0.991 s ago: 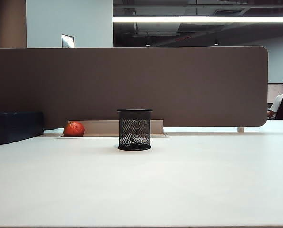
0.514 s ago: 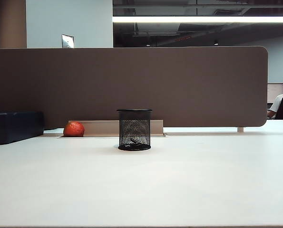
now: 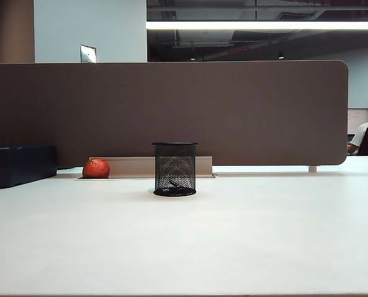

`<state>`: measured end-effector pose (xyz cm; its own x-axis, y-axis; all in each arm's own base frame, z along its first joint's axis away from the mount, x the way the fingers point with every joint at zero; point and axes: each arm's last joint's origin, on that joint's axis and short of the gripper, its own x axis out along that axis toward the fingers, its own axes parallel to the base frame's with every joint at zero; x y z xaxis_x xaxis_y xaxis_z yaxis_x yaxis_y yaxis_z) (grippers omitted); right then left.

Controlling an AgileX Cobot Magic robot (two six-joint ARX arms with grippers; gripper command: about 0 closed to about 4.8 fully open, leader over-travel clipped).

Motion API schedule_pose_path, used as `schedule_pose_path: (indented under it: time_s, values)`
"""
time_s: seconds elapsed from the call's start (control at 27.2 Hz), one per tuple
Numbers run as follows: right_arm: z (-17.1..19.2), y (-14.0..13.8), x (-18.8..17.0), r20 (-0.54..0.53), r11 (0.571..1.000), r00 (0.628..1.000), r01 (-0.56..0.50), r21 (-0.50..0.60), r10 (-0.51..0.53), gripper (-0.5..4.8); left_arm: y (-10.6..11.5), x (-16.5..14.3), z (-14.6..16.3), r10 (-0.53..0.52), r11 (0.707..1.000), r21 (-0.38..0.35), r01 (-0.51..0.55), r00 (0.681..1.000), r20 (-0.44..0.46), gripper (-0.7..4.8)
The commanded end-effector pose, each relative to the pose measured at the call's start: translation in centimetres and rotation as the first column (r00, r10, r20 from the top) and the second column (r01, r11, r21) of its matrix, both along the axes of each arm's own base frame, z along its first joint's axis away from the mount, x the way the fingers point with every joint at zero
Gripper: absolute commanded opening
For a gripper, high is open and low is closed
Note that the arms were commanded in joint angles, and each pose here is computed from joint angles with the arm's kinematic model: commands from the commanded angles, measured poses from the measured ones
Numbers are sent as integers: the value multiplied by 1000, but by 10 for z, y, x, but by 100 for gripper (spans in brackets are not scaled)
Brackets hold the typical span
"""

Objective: Pick up a bunch of keys from the table, then put them into the black basket.

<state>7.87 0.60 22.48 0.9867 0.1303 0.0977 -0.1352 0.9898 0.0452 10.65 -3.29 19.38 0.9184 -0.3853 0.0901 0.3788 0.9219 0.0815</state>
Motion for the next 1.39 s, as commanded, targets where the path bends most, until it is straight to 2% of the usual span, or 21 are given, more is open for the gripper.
schedule_pose_path:
  time_s: [0.04,0.26,0.7,0.92,1.1,1.39]
  values:
    - [-13,0,5,-23,1000,1000,5,-3,-5,-9,0,0,-5,-6,1000,-17,6,1000,-4,-6]
    - [-26,0,9,-49,1000,999,5,-5,-5,-9,0,0,-11,-6,1000,-17,6,1000,-8,-6]
    - [-48,1,17,-19,999,1000,-1,-33,0,-9,2,-7,-16,-2,1000,-18,2,1000,1,-6]
    - [-49,1,18,-5,998,1000,2,-57,-2,-9,5,-15,-8,21,999,-51,-16,995,101,-6]
    - [-50,1,18,-7,998,1000,3,-59,-3,-9,5,-15,-10,19,999,-45,-16,996,82,-6]
    - [-58,1,18,-93,999,996,-2,-51,-2,-8,5,-15,-11,19,999,-41,-16,997,69,-5]
